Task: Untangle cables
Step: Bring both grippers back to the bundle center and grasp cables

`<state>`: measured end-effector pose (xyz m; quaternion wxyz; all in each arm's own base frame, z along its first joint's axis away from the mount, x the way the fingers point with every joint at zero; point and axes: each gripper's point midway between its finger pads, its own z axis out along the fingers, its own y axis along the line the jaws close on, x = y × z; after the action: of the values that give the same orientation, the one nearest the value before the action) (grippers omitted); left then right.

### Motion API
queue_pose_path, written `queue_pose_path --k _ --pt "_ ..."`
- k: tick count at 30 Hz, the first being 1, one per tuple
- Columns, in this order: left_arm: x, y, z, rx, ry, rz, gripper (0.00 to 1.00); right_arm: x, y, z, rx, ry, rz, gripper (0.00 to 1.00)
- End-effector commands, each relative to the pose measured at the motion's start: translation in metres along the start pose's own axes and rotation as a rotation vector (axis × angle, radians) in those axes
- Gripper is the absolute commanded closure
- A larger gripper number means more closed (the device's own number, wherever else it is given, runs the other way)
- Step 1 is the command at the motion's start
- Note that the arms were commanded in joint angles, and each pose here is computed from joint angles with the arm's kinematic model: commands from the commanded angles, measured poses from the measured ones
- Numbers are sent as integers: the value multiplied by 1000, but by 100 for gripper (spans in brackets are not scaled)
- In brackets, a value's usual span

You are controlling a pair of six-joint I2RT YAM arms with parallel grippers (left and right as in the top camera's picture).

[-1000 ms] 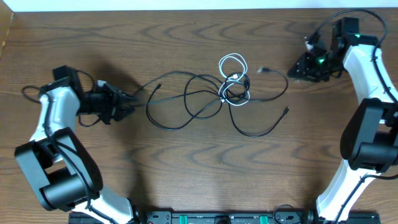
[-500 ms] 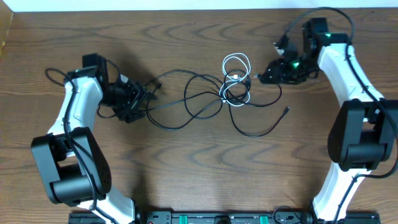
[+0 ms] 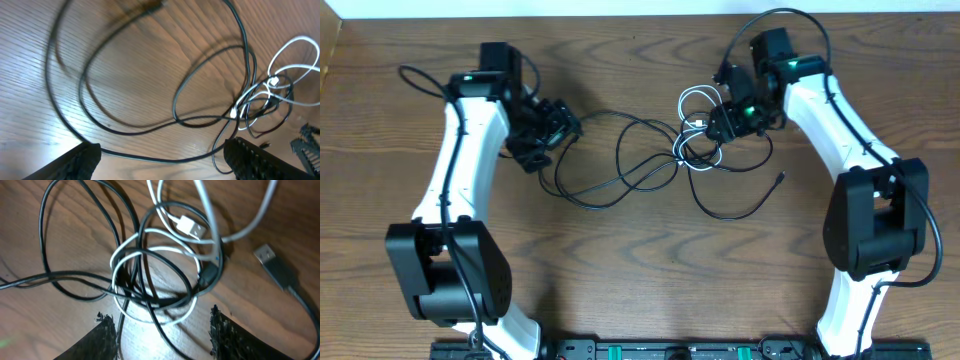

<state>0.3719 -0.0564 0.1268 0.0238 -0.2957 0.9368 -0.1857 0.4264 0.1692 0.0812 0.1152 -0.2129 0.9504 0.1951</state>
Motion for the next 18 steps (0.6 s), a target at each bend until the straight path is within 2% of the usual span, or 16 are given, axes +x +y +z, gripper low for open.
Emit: queue_pose_path --k 1,4,10,12,15,18 --pt "15 -18 4 -10 -5 20 15 1 0 16 33 25 -68 42" --pt "29 -34 15 -1 3 43 16 1 1 30 28 33 -79 44" --pt "51 -58 31 21 11 63 29 1 2 51 20 43 -183 50" --pt "56 -67 35 28 1 95 30 -1 2 55 20 40 -208 52" --pt "55 -66 41 -23 -55 88 30 -5 0 58 24 24 -216 52" --pt "63 -70 47 -34 -50 94 31 -6 -1 60 28 20 -227 52"
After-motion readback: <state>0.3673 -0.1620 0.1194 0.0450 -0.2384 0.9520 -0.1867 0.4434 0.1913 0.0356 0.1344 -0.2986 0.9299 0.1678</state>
